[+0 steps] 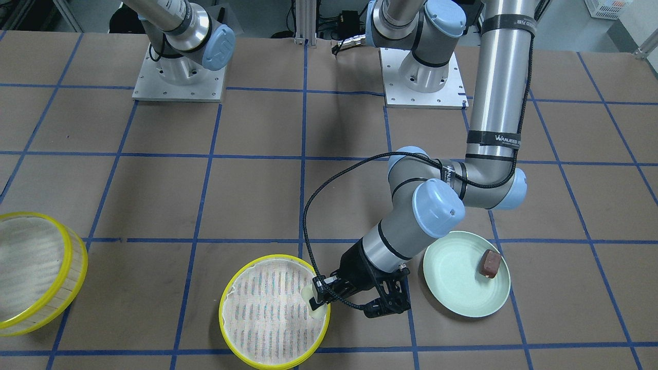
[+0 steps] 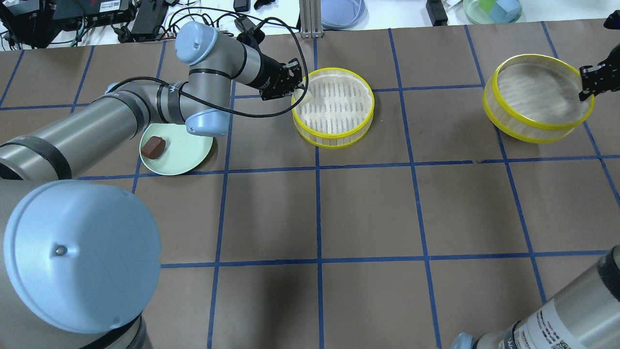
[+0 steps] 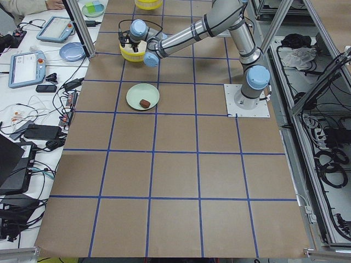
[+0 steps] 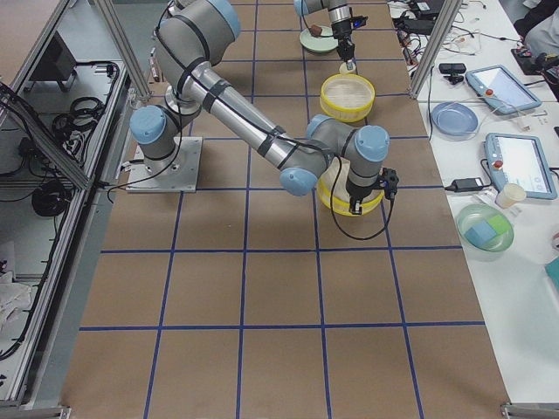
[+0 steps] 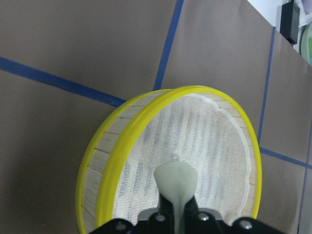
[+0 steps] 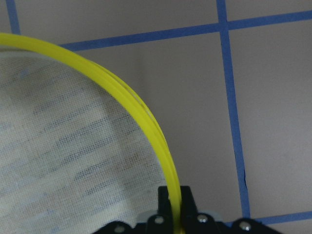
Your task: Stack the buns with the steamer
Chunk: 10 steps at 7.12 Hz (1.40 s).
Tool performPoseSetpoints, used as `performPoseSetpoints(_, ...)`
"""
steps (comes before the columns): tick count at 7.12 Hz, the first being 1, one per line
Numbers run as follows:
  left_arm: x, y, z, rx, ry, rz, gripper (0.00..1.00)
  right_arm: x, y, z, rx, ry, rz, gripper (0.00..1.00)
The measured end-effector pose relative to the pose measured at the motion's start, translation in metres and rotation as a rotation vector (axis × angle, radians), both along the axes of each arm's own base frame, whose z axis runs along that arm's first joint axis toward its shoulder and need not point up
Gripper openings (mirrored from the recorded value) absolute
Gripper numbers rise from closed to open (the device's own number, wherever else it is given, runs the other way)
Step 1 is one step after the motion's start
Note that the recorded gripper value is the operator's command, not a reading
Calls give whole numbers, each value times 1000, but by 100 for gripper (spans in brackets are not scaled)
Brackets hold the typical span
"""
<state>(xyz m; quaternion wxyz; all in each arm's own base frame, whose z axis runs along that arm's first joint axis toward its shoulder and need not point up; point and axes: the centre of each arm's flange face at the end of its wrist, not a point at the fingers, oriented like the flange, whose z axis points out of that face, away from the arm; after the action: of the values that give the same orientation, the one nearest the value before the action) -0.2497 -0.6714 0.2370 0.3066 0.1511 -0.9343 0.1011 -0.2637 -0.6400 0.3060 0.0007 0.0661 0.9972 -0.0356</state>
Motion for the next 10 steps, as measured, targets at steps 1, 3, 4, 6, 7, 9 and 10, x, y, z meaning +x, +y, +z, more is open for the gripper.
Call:
performPoseSetpoints(1, -2, 0, -9, 11, 0, -4, 77, 8, 1, 8, 0, -1, -15, 0)
performPoseSetpoints(3, -5, 0, -13, 19, 1, -5, 94, 46, 0, 20, 18, -5, -46, 0)
performPoseSetpoints(4, -5, 0, -13, 20, 1, -4, 99, 69, 1, 25, 21, -7, -56, 0)
performPoseSetpoints(6, -6, 0, -7, 29, 11, 21, 100, 132, 9, 41, 14, -7, -71, 0)
performPoseSetpoints(7, -6, 0, -2, 32, 18, 34, 100, 155, 13, 42, 14, -8, -76, 0)
performPoseSetpoints(9, -4, -3, 26, 15, 16, 45, 100, 197, 14, 47, 8, -3, -92, 0)
performPoseSetpoints(10, 12, -8, 47, 11, -42, 22, 100, 233, 15, 52, 5, 7, -117, 0)
